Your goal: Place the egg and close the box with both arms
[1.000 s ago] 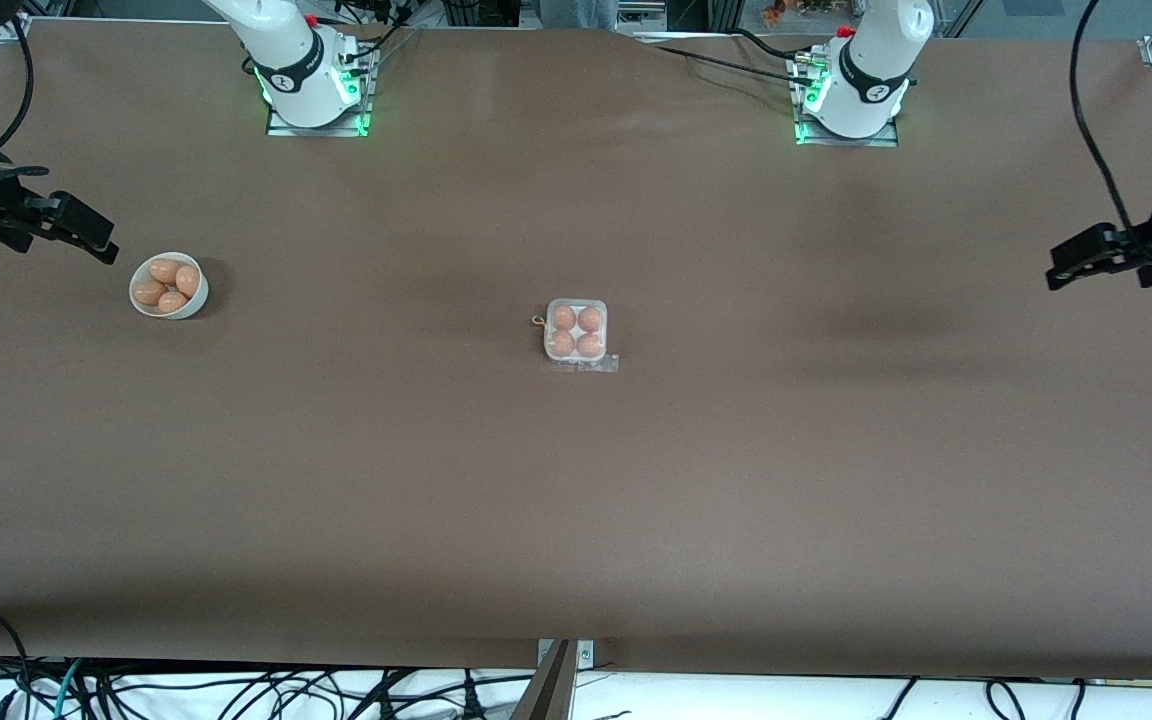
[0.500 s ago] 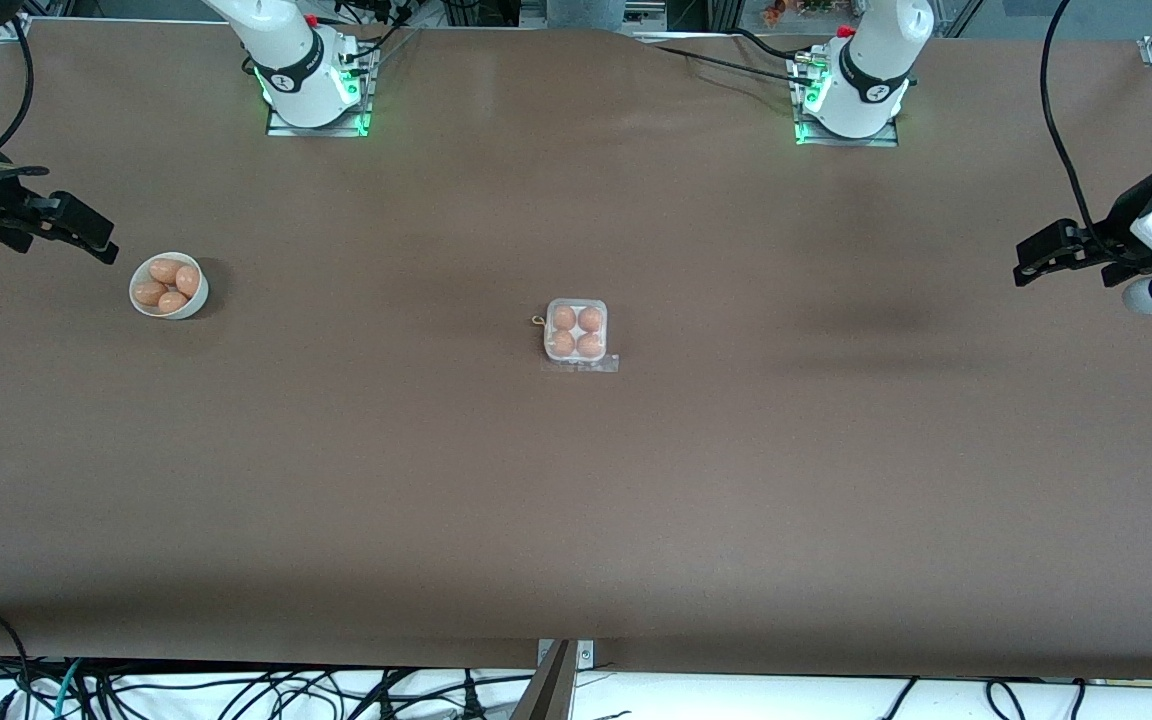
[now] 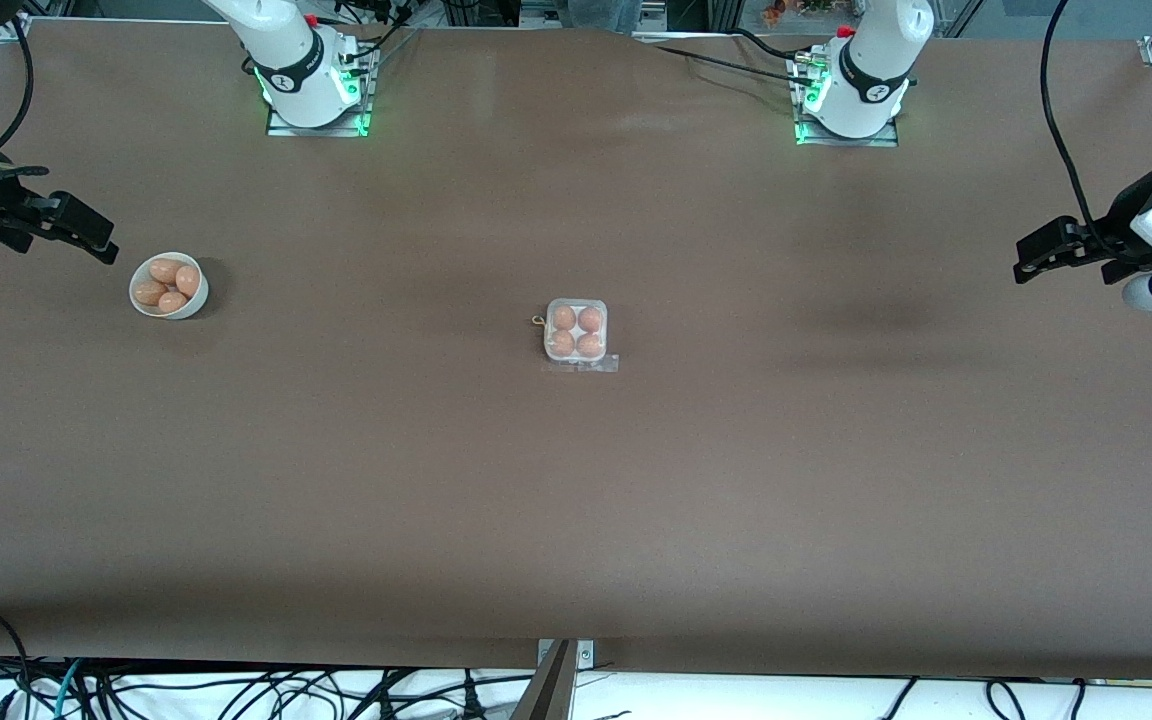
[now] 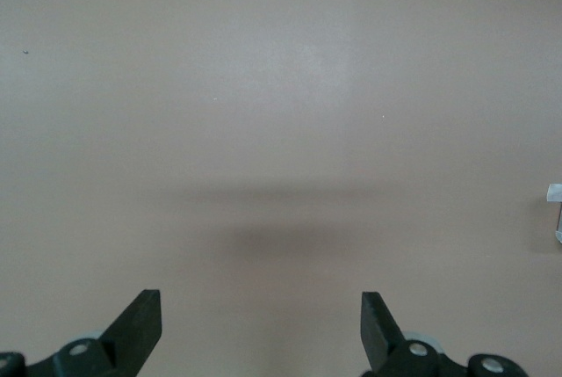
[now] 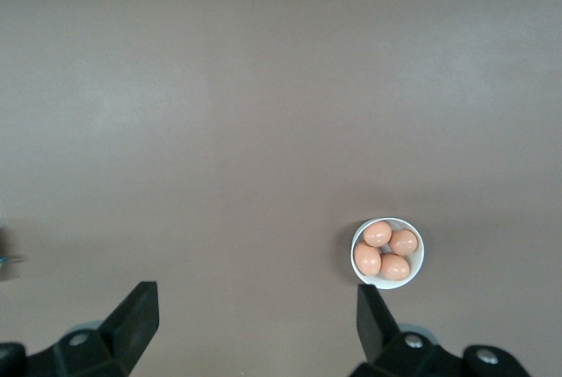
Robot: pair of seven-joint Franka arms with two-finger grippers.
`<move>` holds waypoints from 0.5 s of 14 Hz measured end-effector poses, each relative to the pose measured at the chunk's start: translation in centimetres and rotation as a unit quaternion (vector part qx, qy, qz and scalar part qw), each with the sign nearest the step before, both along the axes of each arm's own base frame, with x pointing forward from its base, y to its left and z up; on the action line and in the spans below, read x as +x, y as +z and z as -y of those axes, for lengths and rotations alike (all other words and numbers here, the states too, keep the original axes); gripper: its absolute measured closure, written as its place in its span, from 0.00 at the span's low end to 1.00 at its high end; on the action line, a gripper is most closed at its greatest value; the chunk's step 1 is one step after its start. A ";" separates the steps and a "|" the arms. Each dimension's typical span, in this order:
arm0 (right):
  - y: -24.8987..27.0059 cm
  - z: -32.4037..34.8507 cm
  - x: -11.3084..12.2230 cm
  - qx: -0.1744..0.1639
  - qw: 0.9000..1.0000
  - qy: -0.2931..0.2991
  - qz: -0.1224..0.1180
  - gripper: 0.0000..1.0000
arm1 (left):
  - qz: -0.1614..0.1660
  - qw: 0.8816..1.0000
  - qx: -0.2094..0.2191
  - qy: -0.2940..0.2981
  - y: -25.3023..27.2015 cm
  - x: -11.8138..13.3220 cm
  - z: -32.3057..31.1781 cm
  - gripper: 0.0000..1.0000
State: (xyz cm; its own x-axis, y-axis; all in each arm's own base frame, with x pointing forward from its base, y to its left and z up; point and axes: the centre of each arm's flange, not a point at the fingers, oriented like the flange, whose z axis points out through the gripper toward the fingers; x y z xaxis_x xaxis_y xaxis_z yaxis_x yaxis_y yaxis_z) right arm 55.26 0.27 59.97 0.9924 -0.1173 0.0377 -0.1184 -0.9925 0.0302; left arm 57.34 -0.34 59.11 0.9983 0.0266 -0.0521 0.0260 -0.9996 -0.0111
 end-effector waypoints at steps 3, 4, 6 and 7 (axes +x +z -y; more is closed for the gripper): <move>0.0 0.0 0.0 0.000 1.000 0.000 0.000 0.00 | 0.000 1.000 0.000 0.000 0.1 -0.1 0.0 0.00; 0.0 0.0 0.0 0.000 1.000 0.000 0.000 0.00 | 0.000 1.000 0.000 0.000 0.0 -0.1 0.0 0.00; 0.0 0.0 0.0 0.000 1.000 0.000 0.000 0.00 | 0.000 1.000 -0.006 0.000 0.0 -0.1 0.1 0.00; 0.0 0.0 0.0 0.000 1.000 0.000 0.000 0.00 | 0.000 1.000 -0.008 0.000 0.0 -0.1 0.2 0.00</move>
